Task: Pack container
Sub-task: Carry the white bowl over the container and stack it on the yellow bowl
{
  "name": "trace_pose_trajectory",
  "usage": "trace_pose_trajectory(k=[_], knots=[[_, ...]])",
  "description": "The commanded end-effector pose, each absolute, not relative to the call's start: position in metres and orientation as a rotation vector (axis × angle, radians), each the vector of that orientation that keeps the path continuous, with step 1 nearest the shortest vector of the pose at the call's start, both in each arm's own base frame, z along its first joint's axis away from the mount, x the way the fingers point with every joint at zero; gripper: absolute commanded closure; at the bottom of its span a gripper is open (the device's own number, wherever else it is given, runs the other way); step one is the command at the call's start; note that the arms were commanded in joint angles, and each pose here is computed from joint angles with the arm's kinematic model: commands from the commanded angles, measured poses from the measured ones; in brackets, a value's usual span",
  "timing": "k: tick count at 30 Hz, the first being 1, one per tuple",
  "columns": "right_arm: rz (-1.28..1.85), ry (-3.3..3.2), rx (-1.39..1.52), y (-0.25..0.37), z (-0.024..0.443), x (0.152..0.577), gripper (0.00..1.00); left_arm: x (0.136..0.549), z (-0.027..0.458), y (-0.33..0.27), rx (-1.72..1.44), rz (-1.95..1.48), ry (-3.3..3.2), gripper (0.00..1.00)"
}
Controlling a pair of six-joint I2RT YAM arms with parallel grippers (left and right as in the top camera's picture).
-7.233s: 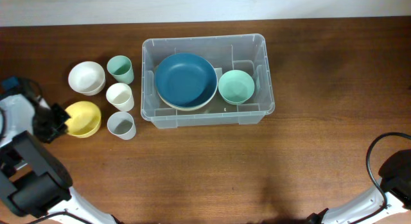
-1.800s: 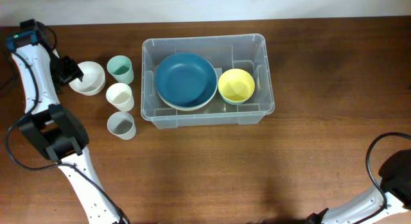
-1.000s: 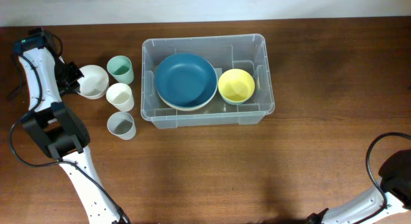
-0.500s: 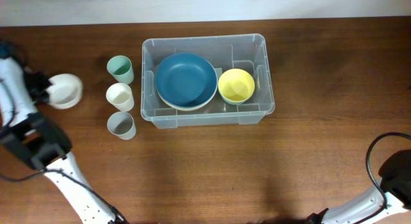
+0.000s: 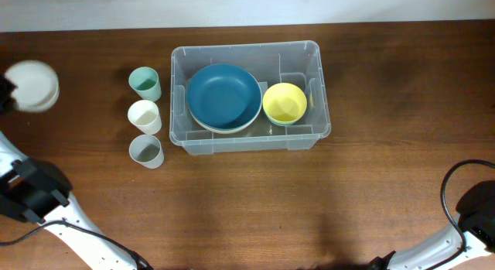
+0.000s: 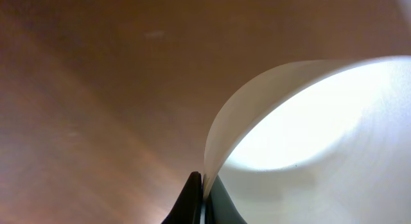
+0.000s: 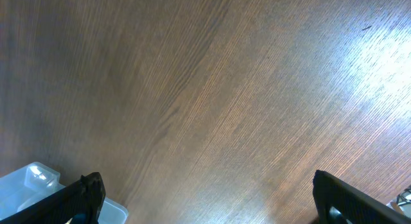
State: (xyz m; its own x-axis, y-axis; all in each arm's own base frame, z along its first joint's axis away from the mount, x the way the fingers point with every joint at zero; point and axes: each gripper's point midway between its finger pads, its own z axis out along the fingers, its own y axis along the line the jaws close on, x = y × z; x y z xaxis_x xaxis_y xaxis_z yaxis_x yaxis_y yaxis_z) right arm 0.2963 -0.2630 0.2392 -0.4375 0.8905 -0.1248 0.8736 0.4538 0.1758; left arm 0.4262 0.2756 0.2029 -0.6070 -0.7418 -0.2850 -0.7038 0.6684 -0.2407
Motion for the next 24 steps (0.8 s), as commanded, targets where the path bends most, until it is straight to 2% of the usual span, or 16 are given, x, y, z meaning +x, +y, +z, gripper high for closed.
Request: trace_pose_trajectory(k=[1, 4, 9, 16, 24], knots=[[0.110, 2.508, 1.527, -0.262, 0.242, 0.294, 0.01, 0.447, 0.271, 0.207, -0.827, -0.311, 2.466, 0.99], [0.110, 2.508, 1.527, -0.262, 0.242, 0.294, 0.01, 0.460, 0.302, 0.151, -0.609, -0.316, 2.465, 0.99], [0.110, 2.509, 1.527, -0.262, 0.242, 0.294, 0.01, 0.474, 0.326, 0.049, -0.305, -0.378, 2.478, 0.99], [0.110, 2.508, 1.527, -0.262, 0.242, 0.294, 0.01, 0.477, 0.326, -0.104, 0.117, -0.492, 2.492, 0.99], [0.110, 2.508, 1.527, -0.262, 0.242, 0.294, 0.01, 0.469, 0.311, -0.212, 0.382, -0.368, 2.456, 0.99]])
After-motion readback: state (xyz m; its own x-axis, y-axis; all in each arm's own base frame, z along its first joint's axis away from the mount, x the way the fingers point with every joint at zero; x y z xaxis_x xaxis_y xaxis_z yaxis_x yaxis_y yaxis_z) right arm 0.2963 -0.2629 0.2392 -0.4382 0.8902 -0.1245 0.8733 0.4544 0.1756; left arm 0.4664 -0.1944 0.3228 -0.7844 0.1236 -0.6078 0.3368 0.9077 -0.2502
